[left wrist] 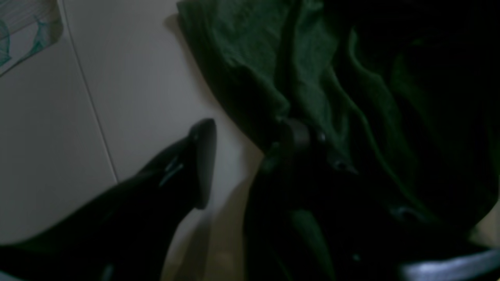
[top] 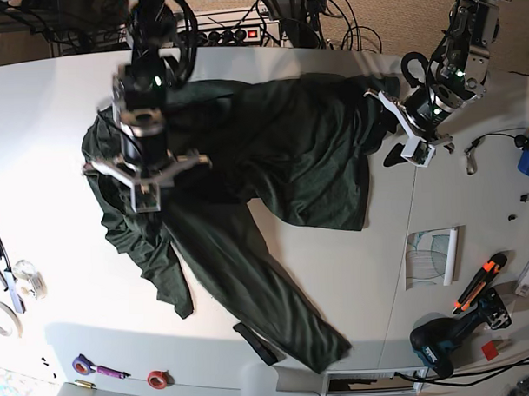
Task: Layout the t-shirt on the table in an organized manner, then fold the t-shirt properly
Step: 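Drag the grasped shirt edges apart to spread the shirt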
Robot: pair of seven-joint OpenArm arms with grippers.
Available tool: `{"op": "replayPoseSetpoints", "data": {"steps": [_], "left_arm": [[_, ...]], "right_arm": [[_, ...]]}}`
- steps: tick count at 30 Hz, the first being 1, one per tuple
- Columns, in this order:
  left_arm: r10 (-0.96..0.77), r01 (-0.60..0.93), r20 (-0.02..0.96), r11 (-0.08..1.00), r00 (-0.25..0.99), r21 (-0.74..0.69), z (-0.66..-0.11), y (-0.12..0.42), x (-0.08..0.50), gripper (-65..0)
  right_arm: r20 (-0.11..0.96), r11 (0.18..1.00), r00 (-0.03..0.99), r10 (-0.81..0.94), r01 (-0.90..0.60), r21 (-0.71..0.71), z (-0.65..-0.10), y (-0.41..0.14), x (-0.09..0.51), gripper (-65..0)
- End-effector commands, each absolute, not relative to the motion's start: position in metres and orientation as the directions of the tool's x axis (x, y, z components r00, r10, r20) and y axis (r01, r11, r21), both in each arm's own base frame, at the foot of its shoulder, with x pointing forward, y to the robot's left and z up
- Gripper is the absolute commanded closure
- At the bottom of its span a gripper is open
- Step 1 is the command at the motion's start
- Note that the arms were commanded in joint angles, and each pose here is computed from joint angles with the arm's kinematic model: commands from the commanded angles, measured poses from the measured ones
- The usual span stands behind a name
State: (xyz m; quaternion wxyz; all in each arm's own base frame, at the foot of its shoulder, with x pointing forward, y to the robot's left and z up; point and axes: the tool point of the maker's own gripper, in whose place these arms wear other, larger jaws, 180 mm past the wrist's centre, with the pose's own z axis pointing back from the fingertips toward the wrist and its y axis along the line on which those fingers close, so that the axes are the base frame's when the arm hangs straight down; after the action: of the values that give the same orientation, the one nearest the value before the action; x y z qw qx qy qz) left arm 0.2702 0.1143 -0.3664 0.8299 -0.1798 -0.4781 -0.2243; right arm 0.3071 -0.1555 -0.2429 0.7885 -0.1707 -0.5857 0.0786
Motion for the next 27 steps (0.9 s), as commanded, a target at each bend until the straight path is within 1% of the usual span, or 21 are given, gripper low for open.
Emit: {"op": "replayPoseSetpoints", "data": {"steps": [1, 4, 6, 8, 13, 18, 20, 27], "left_arm": [[-0.194, 0.551, 0.897, 0.832, 0.398, -0.065, -0.352, 0.116, 0.279, -27.5], [-0.193, 0.552, 0.9, 0.832, 0.391, -0.061, -0.35, 0.116, 0.282, -27.5], [-0.194, 0.552, 0.9, 0.832, 0.391, -0.061, -0.35, 0.116, 0.281, -27.5], [-0.194, 0.552, 0.899, 0.831, 0.392, -0.062, -0.35, 0.116, 0.281, -27.5], [-0.199, 0.553, 0.888, 0.83, 0.415, -0.072, -0.354, 0.116, 0.279, -27.5], [-0.2, 0.553, 0.887, 0.83, 0.416, -0.072, -0.354, 0.116, 0.279, -27.5], [-0.2, 0.553, 0.887, 0.83, 0.416, -0.072, -0.354, 0.116, 0.279, -27.5], [-0.2, 0.553, 0.887, 0.83, 0.415, -0.072, -0.354, 0.116, 0.279, -27.5]], "right_arm": [[0.91, 0.927, 0.252, 0.33, 0.094, -0.363, -0.224, -0.156, 0.302, 0.0], [0.892, 0.916, 0.286, 0.351, 0.093, -0.39, -0.218, -0.163, 0.277, 0.0], [0.864, 0.904, 0.341, 0.371, 0.079, -0.419, -0.222, -0.169, 0.261, 0.0], [0.817, 0.893, 0.428, 0.388, 0.047, -0.448, -0.241, -0.176, 0.246, 0.0], [0.7, 0.845, 0.552, 0.453, -0.016, -0.535, -0.267, -0.194, 0.218, 0.0], [0.53, 0.754, 0.693, 0.489, -0.03, -0.656, -0.279, -0.228, 0.194, 0.0], [0.497, 0.731, 0.714, 0.494, -0.031, -0.681, -0.279, -0.235, 0.19, 0.0], [0.499, 0.733, 0.713, 0.493, -0.031, -0.68, -0.279, -0.235, 0.191, 0.0]]}}
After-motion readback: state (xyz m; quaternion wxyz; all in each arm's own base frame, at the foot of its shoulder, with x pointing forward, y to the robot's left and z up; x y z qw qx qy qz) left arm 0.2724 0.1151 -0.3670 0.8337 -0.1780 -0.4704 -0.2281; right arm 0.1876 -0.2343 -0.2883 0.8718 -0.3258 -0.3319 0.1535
